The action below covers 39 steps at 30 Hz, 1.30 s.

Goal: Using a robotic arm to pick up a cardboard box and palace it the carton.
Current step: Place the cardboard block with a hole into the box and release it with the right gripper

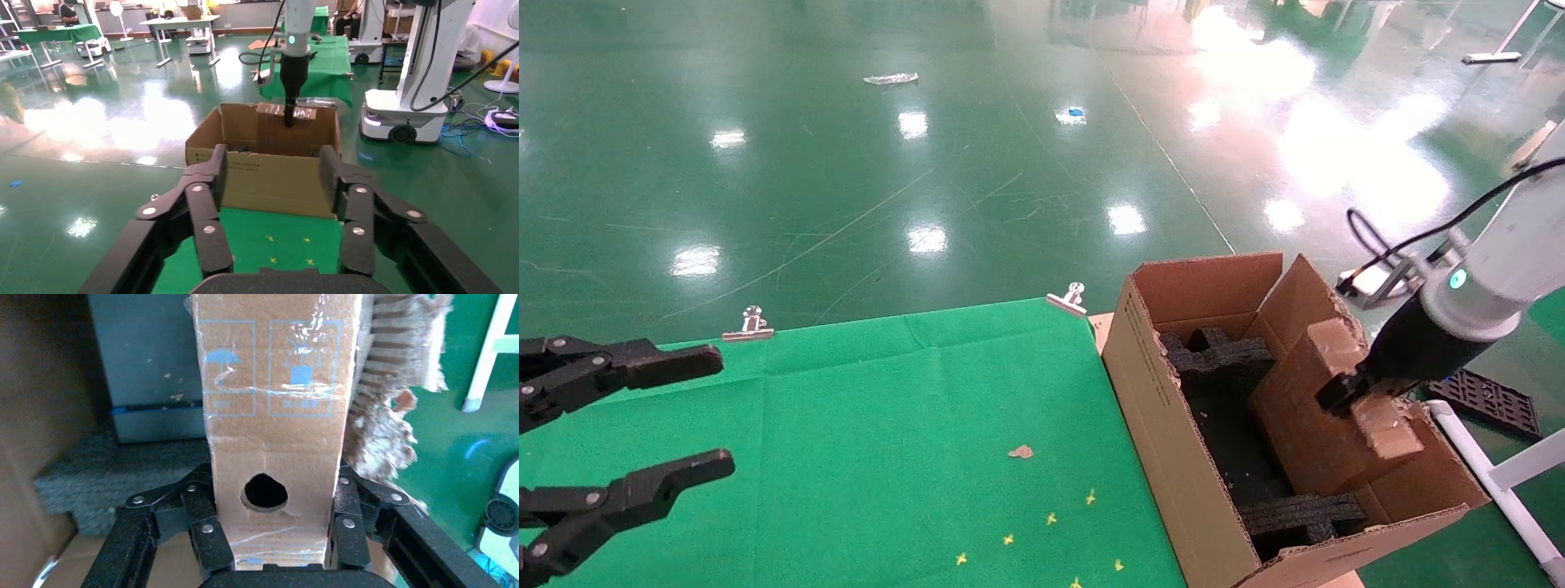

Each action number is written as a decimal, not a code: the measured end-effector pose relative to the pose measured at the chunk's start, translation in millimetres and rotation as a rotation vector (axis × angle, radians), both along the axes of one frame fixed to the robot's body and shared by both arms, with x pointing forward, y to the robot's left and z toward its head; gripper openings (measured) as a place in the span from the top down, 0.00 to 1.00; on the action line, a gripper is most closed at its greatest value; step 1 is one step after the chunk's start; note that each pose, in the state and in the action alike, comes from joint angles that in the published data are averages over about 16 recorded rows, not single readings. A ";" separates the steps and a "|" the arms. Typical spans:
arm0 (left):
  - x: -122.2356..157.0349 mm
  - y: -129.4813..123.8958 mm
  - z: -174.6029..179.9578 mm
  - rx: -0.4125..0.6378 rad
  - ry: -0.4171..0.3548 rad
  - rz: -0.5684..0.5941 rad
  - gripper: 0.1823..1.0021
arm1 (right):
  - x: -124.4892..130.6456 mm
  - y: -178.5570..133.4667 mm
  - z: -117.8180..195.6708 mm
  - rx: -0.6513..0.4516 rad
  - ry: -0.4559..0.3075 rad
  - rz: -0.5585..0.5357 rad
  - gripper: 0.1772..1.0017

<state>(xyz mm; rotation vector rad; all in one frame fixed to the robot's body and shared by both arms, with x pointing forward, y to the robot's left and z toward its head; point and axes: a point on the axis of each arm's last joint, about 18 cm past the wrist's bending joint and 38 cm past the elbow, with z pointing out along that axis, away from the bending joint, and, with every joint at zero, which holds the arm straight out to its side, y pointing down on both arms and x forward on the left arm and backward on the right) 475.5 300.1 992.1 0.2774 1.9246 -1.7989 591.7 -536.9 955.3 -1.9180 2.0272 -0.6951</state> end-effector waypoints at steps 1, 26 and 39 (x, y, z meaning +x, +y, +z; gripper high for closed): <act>0.0 0.0 0.0 0.000 0.000 0.000 0.63 | 2.7 0.4 -5.4 0.000 0.002 -0.002 0.82; 0.0 0.0 0.0 0.000 0.000 0.000 0.06 | 41.2 -0.9 -95.6 -0.027 -0.058 0.052 0.90; 0.0 0.0 0.0 0.000 0.000 0.000 0.00 | 38.3 -6.6 -91.4 -0.047 -0.054 0.062 0.87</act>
